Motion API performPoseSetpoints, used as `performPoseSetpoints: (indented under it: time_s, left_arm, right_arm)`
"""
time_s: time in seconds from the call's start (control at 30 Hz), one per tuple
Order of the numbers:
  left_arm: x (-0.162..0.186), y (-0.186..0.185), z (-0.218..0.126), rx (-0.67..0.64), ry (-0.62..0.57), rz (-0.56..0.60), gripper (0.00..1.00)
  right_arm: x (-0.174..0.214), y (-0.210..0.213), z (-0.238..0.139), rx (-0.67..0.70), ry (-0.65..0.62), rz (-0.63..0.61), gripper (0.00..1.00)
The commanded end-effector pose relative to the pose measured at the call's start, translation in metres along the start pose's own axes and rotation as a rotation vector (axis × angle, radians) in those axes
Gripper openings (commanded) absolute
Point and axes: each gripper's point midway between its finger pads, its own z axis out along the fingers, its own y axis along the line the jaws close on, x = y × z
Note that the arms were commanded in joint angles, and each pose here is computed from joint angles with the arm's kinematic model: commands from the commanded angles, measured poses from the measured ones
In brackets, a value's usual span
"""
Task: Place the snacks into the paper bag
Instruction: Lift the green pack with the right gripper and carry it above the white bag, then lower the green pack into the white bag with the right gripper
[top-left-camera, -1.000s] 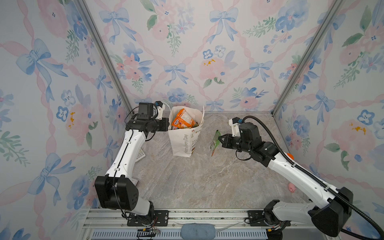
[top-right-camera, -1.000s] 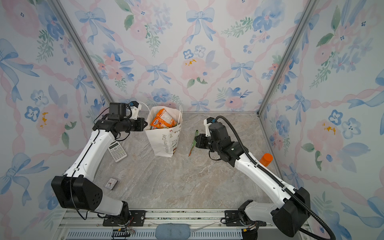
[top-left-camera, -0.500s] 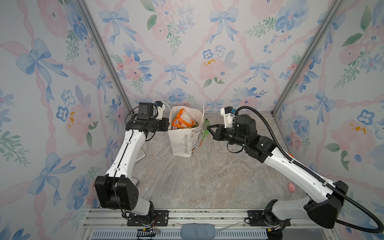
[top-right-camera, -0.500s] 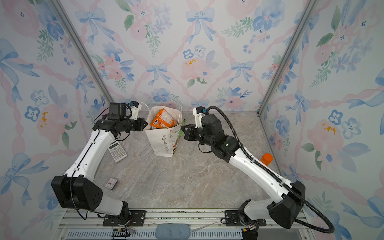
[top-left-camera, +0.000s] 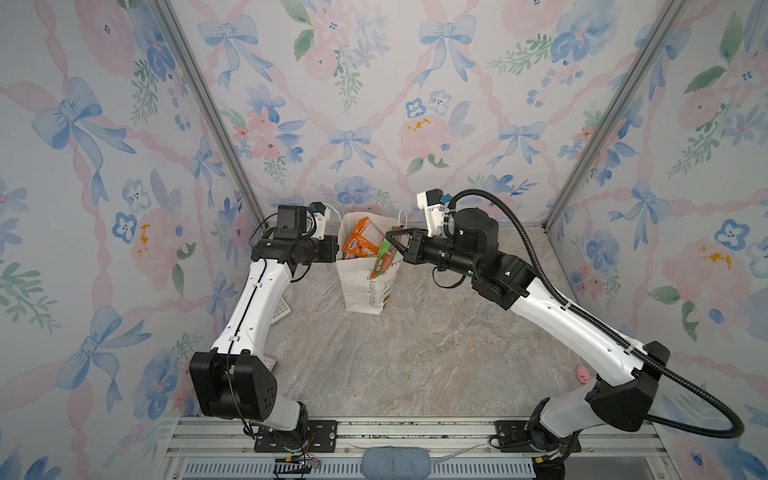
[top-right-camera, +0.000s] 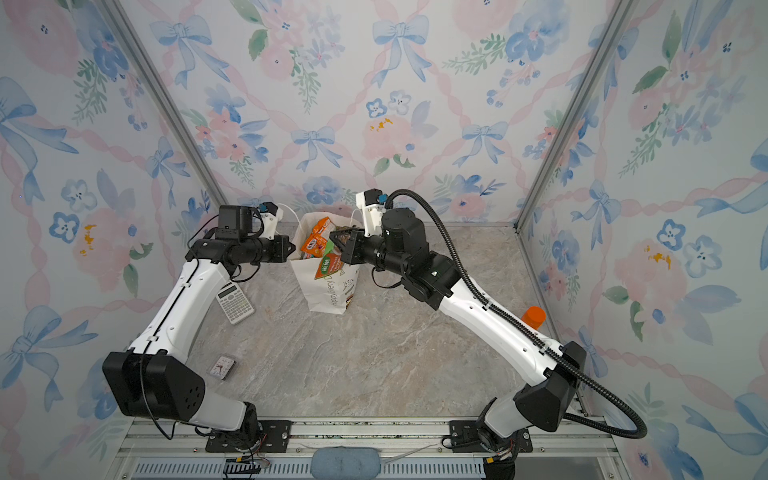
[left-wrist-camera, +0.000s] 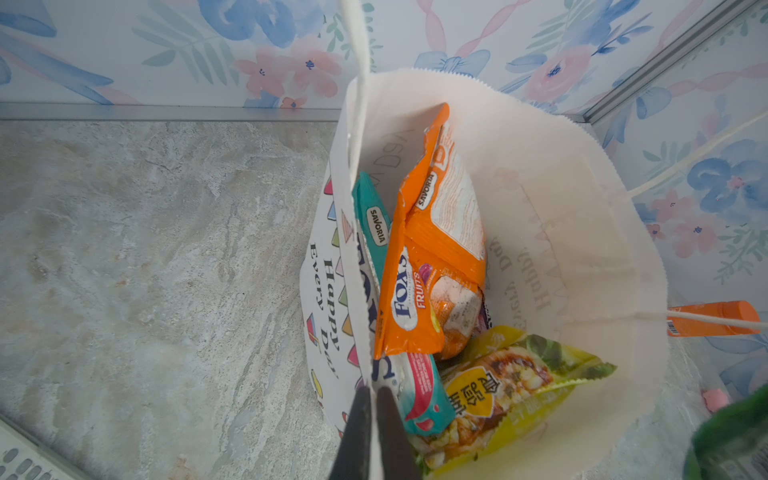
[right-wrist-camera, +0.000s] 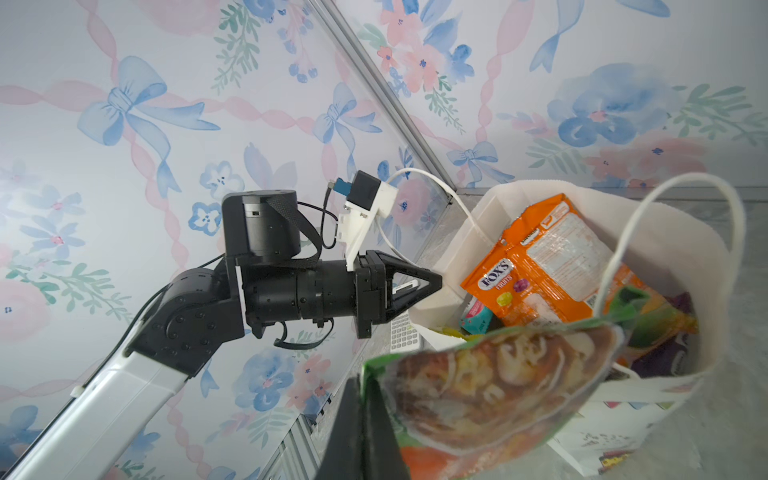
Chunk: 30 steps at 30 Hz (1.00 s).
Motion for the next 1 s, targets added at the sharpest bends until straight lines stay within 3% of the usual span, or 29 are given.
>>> performPoseSetpoints:
  time_s: [0.0,0.23,0.43,0.7,0.97]
  left_arm:
    - [-0.013,-0.012,-0.009,0.037,-0.065,0.017,0.0]
    - [-0.014,-0.012,-0.01,0.036,-0.067,0.017,0.0]
    - [-0.014,-0.013,-0.012,0.038,-0.07,0.02,0.0]
    - [-0.014,-0.013,-0.011,0.041,-0.07,0.019,0.0]
    - [-0.014,-0.011,-0.01,0.039,-0.068,0.015,0.0]
  right_arm:
    - [-0.016,0.025,0.005,-0.072,-0.033,-0.038,0.0]
    - [-0.032,0.033,0.018,-0.075,-0.041,-0.1,0.0]
    - [-0.038,0.009,0.041,-0.023,-0.021,-0.108,0.0]
    - [-0.036,-0.041,0.064,0.103,0.063,-0.14,0.0]
    - [-0.007,-0.104,0.093,0.289,0.208,-0.196,0.0]
